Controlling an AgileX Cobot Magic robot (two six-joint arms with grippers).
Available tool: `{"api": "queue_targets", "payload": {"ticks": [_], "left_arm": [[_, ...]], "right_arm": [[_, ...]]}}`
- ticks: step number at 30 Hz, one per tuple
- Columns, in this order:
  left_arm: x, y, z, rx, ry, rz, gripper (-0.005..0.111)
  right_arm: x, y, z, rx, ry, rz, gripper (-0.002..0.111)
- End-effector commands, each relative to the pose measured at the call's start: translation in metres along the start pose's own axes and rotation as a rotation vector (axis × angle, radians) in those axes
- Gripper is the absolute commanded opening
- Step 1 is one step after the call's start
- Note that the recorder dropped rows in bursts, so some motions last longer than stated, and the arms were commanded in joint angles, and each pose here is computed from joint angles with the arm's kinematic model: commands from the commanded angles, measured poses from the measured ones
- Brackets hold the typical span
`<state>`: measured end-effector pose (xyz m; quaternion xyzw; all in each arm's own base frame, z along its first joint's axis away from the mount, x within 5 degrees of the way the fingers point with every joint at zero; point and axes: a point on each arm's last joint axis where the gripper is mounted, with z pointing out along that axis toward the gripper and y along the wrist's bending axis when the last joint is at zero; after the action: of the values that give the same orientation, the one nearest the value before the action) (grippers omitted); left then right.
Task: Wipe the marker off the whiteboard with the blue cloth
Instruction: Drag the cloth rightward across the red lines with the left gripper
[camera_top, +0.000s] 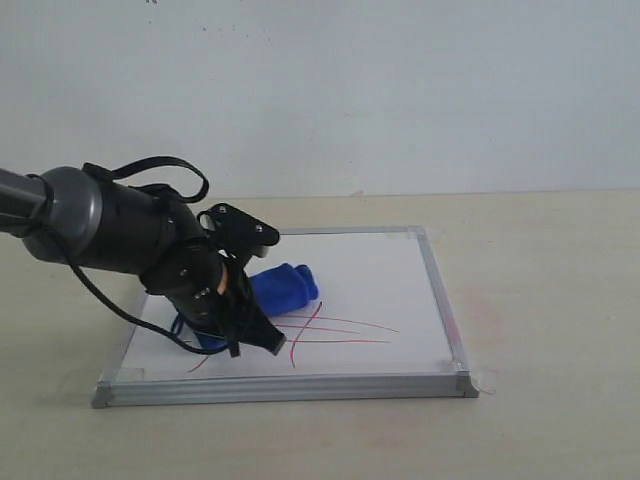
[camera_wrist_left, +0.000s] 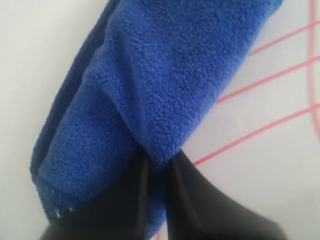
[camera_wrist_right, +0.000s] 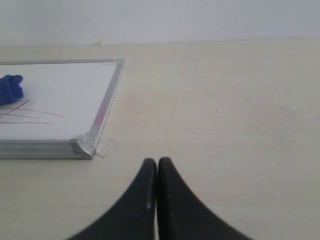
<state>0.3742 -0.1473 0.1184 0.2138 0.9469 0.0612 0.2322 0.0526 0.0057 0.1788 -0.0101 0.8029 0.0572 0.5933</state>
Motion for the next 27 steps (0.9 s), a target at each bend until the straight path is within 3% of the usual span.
{"api": "queue_targets", "payload": {"ticks": [1,5,7,12,15,18,22,27], "left_arm": [[-0.003,-0.026,0.001,0.068,-0.046,0.006,0.004],[-0.002,-0.018,0.001,0.034,-0.025,0.029,0.004],[0.0,-0.004,0.003,-0.013,0.01,0.035,0.004],[0.0,0.044,0.005,-0.112,0.05,-0.089,0.004],[-0.003,0.059,0.004,-0.133,0.057,-0.134,0.004],[-0.013,0.055,0.001,-0.094,0.014,-0.188,0.004],[-0.027,0.03,-0.001,0.014,-0.056,-0.211,0.004],[-0.032,0.0,0.013,0.034,0.022,-0.082,0.004]], "right_arm": [[-0.001,0.0,0.0,0.002,-0.014,-0.001,0.0],[-0.001,0.0,0.0,0.002,-0.014,-0.001,0.0],[-0.001,0.0,0.0,0.002,-0.014,-0.001,0.0],[-0.001,0.0,0.0,0.002,-0.014,-0.001,0.0],[-0.001,0.0,0.0,0.002,-0.014,-0.001,0.0],[-0.001,0.0,0.0,0.002,-0.014,-0.001,0.0],[-0.001,0.0,0.0,0.002,-0.014,-0.001,0.0],[-0.001,0.0,0.0,0.002,-0.014,-0.001,0.0]]}}
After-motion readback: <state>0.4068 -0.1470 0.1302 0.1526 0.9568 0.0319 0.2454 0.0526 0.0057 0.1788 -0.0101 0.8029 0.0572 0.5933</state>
